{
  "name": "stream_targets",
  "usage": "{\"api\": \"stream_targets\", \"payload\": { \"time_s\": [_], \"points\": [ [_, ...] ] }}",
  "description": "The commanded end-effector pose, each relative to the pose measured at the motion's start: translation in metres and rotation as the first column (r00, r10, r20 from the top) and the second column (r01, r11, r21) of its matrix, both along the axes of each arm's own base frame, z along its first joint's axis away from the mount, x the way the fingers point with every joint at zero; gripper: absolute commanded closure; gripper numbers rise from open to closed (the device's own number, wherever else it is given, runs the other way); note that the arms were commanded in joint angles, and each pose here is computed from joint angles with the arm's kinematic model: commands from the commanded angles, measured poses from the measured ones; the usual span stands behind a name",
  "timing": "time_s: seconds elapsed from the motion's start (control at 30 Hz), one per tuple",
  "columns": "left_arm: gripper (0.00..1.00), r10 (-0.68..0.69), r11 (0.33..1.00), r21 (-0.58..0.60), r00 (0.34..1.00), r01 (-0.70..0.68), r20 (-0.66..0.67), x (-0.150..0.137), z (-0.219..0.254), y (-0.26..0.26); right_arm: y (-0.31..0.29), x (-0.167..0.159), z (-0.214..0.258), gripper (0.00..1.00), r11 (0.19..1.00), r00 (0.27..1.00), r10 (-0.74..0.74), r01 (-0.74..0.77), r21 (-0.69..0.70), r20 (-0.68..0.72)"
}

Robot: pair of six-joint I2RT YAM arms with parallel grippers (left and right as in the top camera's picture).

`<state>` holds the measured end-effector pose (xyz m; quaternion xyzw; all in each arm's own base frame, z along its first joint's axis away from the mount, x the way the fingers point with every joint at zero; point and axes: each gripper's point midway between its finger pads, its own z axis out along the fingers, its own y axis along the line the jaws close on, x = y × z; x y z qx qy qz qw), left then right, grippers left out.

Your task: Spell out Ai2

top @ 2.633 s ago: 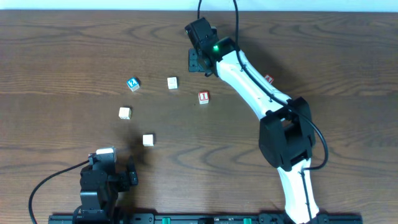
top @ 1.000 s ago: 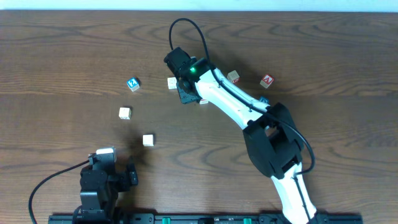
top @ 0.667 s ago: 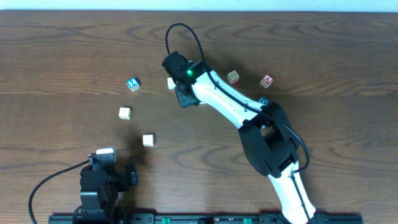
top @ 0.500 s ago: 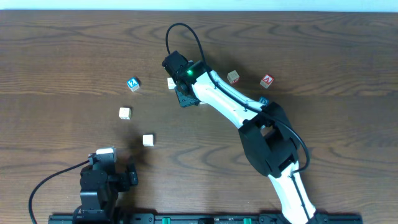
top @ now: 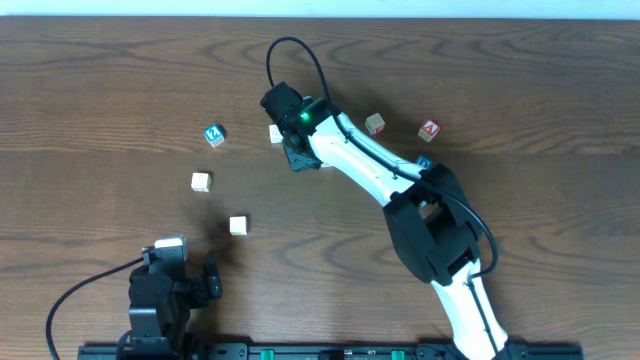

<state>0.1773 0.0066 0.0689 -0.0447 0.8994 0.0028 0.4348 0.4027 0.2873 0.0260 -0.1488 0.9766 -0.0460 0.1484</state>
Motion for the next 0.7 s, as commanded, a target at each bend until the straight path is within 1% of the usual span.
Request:
{"api": "stream_targets", "payload": {
  "time_s": [0.0,0.67],
  "points": [
    [0.05,0.001,1.0,0.008,0.999,0.0,-0.049,-0.0061,-0.0147,0.0009,-0.003,-0.0016,-0.0059,0.98,0.999,1.0,0.016,-0.016,-0.04,0.003],
    [0.05,0.001,1.0,0.008,0.999,0.0,-0.049,-0.0061,-0.0147,0.0009,-0.0078,0.0003,-0.0048,0.98,0.998,1.0,0.011,-0.009,-0.066,0.017]
  ]
}}
